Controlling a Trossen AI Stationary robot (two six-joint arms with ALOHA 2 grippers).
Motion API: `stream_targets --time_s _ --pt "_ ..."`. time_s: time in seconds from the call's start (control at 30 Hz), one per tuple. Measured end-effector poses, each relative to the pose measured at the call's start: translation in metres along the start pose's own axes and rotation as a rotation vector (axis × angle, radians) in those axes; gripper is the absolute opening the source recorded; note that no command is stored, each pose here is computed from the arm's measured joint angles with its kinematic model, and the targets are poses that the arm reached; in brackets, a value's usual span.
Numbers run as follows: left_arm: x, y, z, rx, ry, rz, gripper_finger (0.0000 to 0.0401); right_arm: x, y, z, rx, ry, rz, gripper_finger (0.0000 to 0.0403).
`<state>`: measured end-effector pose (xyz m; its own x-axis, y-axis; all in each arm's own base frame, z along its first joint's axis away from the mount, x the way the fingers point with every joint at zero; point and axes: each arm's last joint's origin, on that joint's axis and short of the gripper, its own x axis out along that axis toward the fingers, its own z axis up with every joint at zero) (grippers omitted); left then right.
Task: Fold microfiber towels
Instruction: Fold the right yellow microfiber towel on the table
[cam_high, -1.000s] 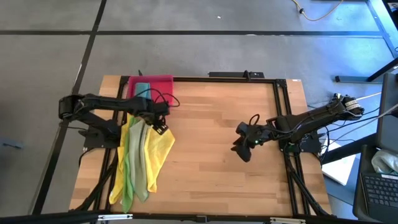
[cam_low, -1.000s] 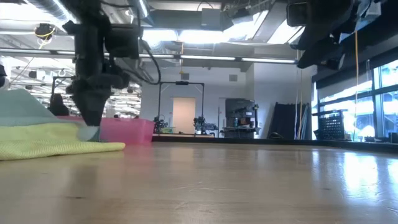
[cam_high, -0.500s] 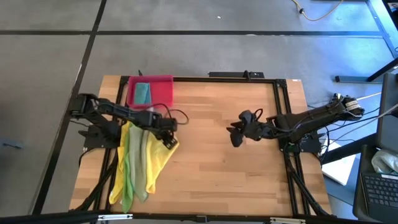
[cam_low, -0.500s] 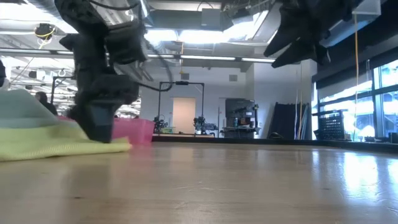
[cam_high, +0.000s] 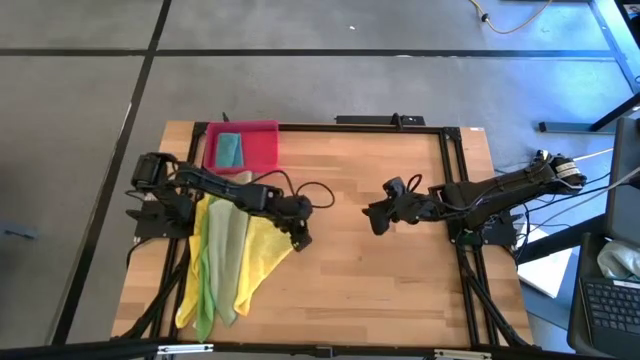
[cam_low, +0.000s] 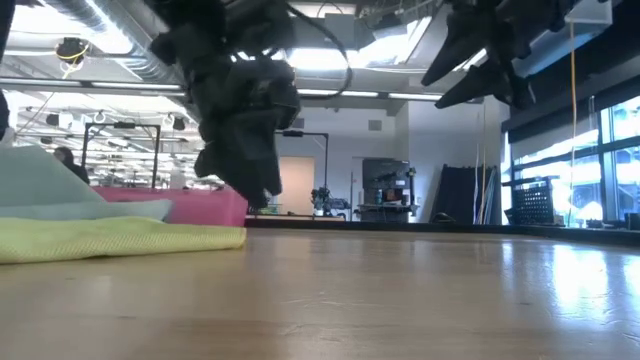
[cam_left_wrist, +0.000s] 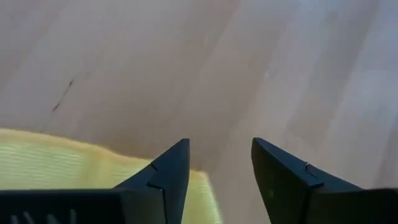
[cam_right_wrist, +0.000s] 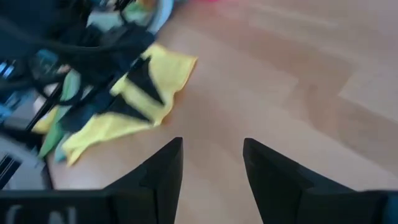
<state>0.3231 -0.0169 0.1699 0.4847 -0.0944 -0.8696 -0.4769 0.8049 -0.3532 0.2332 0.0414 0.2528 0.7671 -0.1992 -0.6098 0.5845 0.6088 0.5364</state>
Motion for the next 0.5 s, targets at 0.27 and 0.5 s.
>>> stream_targets --time_s 0.27,0.5 --pt "-0.048 0.007 0.023 0.249 0.139 0.275 0.0165 -0.002 0.004 -0.006 -0.094 0.097 0.071 0.0172" --pt "-0.059 0.051 0.050 0.244 0.203 0.200 0.0147 -0.003 0.005 -0.007 -0.282 0.116 0.113 0.0172"
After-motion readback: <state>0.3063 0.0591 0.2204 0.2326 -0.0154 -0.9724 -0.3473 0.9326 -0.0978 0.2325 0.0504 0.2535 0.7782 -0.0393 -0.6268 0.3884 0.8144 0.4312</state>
